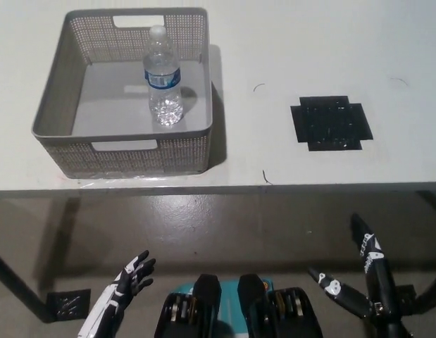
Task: Use the right hand to pick up a water botttle and place it into a container on the left side
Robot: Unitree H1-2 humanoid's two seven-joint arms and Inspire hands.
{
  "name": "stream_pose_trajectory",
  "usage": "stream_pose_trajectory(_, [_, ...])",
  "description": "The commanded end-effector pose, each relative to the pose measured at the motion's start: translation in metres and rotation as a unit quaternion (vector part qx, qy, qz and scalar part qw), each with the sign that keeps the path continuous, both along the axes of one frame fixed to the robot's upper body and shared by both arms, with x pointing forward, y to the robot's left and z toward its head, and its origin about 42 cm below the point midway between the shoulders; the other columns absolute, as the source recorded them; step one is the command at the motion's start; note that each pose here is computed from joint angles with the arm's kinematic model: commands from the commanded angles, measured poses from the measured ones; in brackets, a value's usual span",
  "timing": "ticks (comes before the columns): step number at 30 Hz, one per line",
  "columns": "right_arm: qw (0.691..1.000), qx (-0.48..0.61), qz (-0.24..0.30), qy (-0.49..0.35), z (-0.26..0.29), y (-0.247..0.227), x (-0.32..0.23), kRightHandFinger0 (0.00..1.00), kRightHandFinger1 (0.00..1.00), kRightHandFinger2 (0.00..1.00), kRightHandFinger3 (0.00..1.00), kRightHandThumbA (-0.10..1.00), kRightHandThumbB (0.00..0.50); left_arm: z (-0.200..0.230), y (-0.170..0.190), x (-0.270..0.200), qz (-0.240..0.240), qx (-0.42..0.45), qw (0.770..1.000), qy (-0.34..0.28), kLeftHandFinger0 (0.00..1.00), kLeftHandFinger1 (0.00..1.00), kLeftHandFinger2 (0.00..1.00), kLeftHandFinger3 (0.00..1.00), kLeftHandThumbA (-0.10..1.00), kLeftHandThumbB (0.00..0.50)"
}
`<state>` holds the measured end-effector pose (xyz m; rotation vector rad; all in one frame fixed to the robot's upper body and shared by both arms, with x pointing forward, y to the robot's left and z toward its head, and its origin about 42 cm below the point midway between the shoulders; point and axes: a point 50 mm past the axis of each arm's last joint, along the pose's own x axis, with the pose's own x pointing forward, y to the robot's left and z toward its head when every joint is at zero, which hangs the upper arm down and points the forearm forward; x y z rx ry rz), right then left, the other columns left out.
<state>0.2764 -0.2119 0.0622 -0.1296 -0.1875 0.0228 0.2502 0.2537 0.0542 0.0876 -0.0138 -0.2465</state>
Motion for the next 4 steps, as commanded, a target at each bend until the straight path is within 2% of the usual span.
stream_pose_trajectory(1, [0.999, 0.013, 0.025, -0.043, 0.0111, 0.0042, 0.0126, 1.0, 1.0, 1.0, 1.0, 1.0, 0.413, 0.0072, 0.0034, 0.0028, 0.006, -0.008, 1.0, -0.026, 1.0, 1.0, 1.0, 1.0, 1.0, 0.197])
stream_pose_trajectory(4, [0.999, 0.015, 0.029, -0.04, 0.0101, 0.0047, 0.0154, 1.0, 1.0, 1.0, 1.0, 1.0, 0.428, 0.0082, 0.0037, 0.0035, 0.01, -0.008, 1.0, -0.027, 1.0, 1.0, 1.0, 1.0, 1.0, 0.199])
